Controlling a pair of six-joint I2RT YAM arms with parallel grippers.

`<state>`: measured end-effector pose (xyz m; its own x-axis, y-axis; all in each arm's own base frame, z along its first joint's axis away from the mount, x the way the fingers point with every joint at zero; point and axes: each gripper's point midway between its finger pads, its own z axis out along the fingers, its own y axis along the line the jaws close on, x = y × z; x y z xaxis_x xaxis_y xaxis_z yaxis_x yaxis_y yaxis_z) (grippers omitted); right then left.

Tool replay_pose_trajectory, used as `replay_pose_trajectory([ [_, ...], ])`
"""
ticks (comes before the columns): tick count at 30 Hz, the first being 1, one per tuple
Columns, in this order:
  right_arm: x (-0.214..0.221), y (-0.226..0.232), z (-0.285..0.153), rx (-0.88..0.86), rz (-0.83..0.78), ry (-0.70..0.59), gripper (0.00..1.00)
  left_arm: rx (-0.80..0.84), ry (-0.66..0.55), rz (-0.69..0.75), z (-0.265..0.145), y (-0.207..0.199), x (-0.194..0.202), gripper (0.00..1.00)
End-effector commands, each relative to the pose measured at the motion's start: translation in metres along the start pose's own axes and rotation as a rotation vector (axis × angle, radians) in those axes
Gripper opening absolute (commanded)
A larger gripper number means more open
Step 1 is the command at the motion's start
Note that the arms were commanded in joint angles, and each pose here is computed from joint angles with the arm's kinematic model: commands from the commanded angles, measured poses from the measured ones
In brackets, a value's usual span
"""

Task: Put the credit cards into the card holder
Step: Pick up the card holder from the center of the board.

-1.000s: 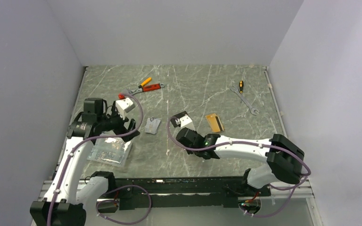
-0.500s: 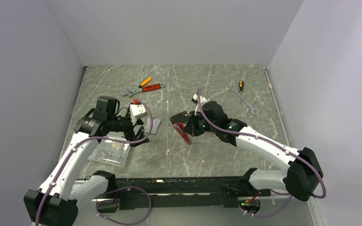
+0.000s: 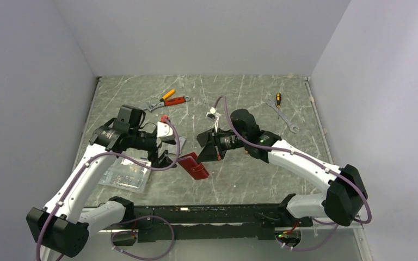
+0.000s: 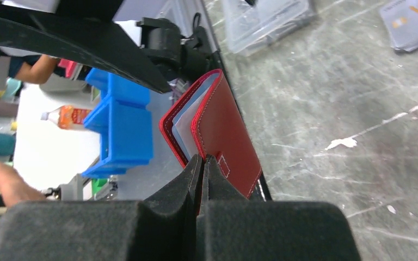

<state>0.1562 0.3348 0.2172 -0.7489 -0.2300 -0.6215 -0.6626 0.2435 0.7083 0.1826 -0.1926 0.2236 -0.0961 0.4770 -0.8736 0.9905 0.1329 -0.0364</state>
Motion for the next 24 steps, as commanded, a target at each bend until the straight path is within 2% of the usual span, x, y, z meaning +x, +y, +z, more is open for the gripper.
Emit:
replay_pose_trajectory([
  [1,-0.022,0.047,-0.006,-0.188,-0.103,-0.002,0.00,0.124,-0.032,0.086,-0.001,-0.026,-0.012,0.99],
  [8,-0.026,0.058,-0.001,-0.230,-0.156,0.053,0.00,0.217,-0.084,0.100,-0.002,-0.042,-0.032,0.99],
  [11,-0.027,0.063,0.001,-0.250,-0.177,0.068,0.00,0.245,-0.097,0.097,-0.002,-0.047,-0.039,0.91],
  [16,-0.030,0.067,0.001,-0.264,-0.204,0.089,0.00,0.271,-0.096,0.107,-0.001,-0.054,-0.040,0.62],
  [19,-0.037,0.069,0.000,-0.257,-0.222,0.083,0.00,0.282,-0.100,0.087,0.001,-0.058,-0.040,0.28],
  [21,-0.043,0.069,0.001,-0.236,-0.233,0.069,0.00,0.288,-0.110,0.059,0.002,-0.060,-0.042,0.10],
  [22,-0.046,0.067,0.001,-0.214,-0.237,0.063,0.11,0.288,-0.115,0.032,0.002,-0.062,-0.043,0.02],
  [24,-0.057,0.055,0.000,-0.122,-0.244,0.026,0.36,0.272,-0.121,-0.019,0.004,-0.060,-0.045,0.00],
])
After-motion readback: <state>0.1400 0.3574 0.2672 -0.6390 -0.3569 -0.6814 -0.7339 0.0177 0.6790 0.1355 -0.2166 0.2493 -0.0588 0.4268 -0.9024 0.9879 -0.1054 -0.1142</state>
